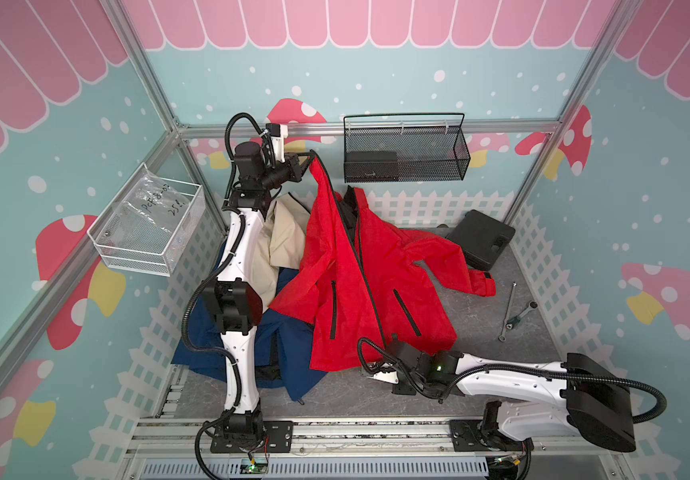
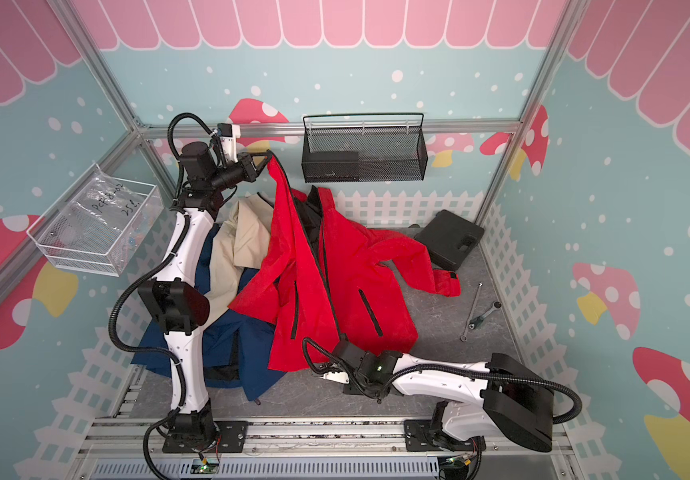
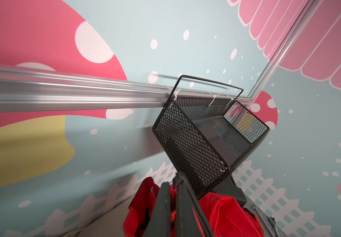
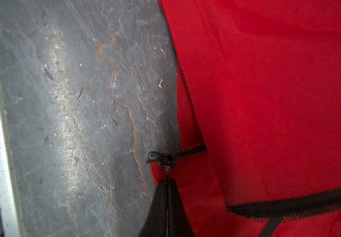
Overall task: Unzip the jacket
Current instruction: Unzip the zipper on the jacket.
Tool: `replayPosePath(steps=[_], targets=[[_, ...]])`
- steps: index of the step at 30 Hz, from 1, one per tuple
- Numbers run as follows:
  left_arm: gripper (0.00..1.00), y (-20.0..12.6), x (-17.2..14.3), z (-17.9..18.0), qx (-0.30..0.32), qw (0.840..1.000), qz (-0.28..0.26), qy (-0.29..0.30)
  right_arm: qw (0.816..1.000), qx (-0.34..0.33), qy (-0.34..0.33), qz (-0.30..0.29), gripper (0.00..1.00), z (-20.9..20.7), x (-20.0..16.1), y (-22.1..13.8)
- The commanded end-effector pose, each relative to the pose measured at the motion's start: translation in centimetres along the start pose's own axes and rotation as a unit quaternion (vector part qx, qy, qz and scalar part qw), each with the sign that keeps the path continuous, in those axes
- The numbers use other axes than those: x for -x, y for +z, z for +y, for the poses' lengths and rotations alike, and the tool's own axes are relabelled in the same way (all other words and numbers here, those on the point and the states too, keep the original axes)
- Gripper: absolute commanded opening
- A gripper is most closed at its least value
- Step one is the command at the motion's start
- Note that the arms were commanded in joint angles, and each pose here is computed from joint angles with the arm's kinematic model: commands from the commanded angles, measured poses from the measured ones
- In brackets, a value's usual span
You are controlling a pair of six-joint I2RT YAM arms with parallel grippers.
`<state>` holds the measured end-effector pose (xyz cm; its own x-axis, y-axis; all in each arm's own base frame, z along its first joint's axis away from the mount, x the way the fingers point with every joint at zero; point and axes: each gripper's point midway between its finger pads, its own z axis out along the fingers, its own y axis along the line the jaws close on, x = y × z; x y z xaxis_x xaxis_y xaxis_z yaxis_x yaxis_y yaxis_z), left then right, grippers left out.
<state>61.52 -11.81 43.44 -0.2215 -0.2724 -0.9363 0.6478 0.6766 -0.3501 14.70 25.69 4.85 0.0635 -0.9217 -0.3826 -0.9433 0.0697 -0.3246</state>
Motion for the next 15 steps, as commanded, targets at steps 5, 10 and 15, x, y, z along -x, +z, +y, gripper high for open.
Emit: replayPosePath(steps=[5,10,15], targets=[[0.00,-1.1,1.9,-0.5,-0.018,0.999,-0.022,0.014,0.999,-0.023,0.032,-0.024,0.03,-1.1,1.0,-1.0],[0.24,-1.7,0.7,-1.3,-0.026,1.000,-0.002,-0.011,0.987,-0.058,0.101,-0.112,0.58,-4.8,3.8,-3.3],[0.58,-4.1,-0.6,-2.1,0.032,0.999,0.030,-0.028,0.948,-0.073,0.207,-0.230,0.64,-10.8,5.4,-7.3]])
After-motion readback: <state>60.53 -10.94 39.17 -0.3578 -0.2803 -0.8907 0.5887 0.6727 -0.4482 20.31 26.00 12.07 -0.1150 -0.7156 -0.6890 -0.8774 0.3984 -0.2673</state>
